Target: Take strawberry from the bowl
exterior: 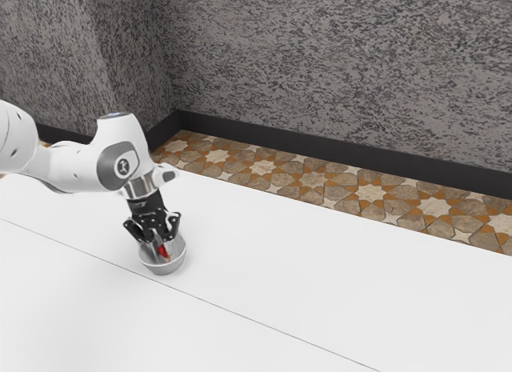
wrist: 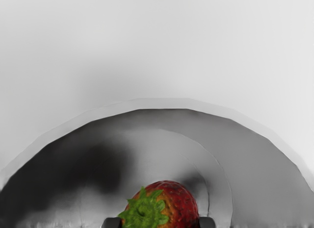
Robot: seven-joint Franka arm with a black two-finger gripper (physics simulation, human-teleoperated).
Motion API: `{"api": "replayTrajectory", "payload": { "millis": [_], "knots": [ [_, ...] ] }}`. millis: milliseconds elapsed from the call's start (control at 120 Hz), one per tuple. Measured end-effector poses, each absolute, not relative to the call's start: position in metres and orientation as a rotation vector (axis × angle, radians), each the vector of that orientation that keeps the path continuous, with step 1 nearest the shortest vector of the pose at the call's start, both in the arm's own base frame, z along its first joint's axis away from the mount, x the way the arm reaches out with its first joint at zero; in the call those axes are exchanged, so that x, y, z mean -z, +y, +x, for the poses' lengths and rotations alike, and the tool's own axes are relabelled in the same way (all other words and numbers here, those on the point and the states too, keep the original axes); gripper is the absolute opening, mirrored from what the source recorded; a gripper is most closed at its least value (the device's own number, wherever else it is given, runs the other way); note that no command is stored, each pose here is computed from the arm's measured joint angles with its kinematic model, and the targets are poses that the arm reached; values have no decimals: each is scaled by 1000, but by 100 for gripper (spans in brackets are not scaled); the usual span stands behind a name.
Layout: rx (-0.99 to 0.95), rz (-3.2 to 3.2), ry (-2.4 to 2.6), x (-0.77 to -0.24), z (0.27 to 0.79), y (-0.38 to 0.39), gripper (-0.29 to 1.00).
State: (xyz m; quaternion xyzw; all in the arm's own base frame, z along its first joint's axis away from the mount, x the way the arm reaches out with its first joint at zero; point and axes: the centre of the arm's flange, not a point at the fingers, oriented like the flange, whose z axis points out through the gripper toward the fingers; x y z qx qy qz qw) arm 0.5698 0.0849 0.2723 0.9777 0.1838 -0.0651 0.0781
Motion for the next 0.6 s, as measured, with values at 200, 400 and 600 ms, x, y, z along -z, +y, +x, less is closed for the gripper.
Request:
{"api": "replayTrajectory", "payload": {
  "millis": [200,400,600],
  "knots": [
    [79,3006,463,-342,566,38,10],
    [229,2999,244,-286,577,-72,9],
    [119,3035,220,-326,588,-69,44]
  ]
}}
